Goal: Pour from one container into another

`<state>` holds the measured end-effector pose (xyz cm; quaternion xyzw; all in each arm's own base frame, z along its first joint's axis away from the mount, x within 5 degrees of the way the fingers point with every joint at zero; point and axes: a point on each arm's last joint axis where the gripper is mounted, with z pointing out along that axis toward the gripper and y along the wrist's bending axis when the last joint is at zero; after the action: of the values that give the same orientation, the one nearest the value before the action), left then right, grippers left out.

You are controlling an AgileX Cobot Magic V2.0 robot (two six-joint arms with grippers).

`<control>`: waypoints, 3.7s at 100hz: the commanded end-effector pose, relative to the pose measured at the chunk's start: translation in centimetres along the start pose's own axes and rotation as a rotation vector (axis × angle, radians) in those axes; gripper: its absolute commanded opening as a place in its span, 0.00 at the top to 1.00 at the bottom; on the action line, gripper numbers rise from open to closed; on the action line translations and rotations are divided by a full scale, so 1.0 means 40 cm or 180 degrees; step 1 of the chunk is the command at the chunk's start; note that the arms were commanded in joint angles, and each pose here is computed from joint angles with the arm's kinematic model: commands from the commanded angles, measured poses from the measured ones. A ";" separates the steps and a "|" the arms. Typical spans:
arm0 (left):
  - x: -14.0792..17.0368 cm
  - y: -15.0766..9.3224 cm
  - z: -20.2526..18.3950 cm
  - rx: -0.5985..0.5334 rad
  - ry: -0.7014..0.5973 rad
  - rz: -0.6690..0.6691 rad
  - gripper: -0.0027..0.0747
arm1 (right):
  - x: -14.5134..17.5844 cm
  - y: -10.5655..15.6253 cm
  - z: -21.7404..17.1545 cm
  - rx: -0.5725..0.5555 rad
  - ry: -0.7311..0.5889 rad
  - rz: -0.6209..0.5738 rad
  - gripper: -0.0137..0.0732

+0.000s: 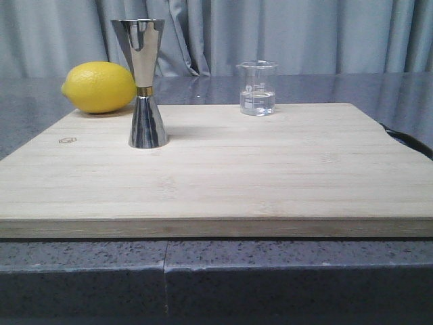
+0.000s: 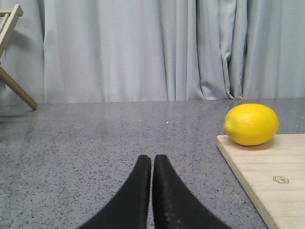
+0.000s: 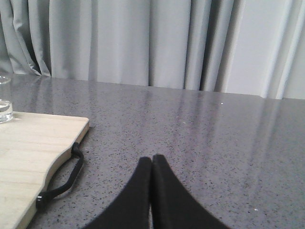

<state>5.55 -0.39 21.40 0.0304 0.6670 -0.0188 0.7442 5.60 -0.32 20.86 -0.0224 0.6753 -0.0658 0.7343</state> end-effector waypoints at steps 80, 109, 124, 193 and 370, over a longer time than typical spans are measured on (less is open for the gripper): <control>-0.019 0.002 -0.006 -0.0024 -0.0324 -0.0044 0.99 | -0.004 -0.001 -0.004 0.0046 -0.0293 -0.0017 0.93; -0.021 0.002 -0.007 -0.0027 -0.0343 -0.0076 0.99 | -0.008 -0.003 -0.004 0.0056 -0.0352 0.0065 0.93; -0.050 0.004 -0.010 -0.0031 -0.0426 -0.0296 0.99 | -0.032 -0.006 -0.007 0.0058 -0.0405 0.0175 0.93; -0.317 0.000 0.051 0.0087 0.0115 -0.0143 0.99 | -0.343 -0.030 0.038 -0.0214 0.0354 0.0217 0.93; -0.342 0.001 0.077 0.0078 0.0031 -0.0242 0.14 | -0.368 -0.033 0.065 -0.0204 0.0379 0.0233 0.32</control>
<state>6.98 -0.79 33.79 0.0294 0.7036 -0.0438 0.7087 6.78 0.19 34.31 -0.0164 0.7487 -0.0100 0.6627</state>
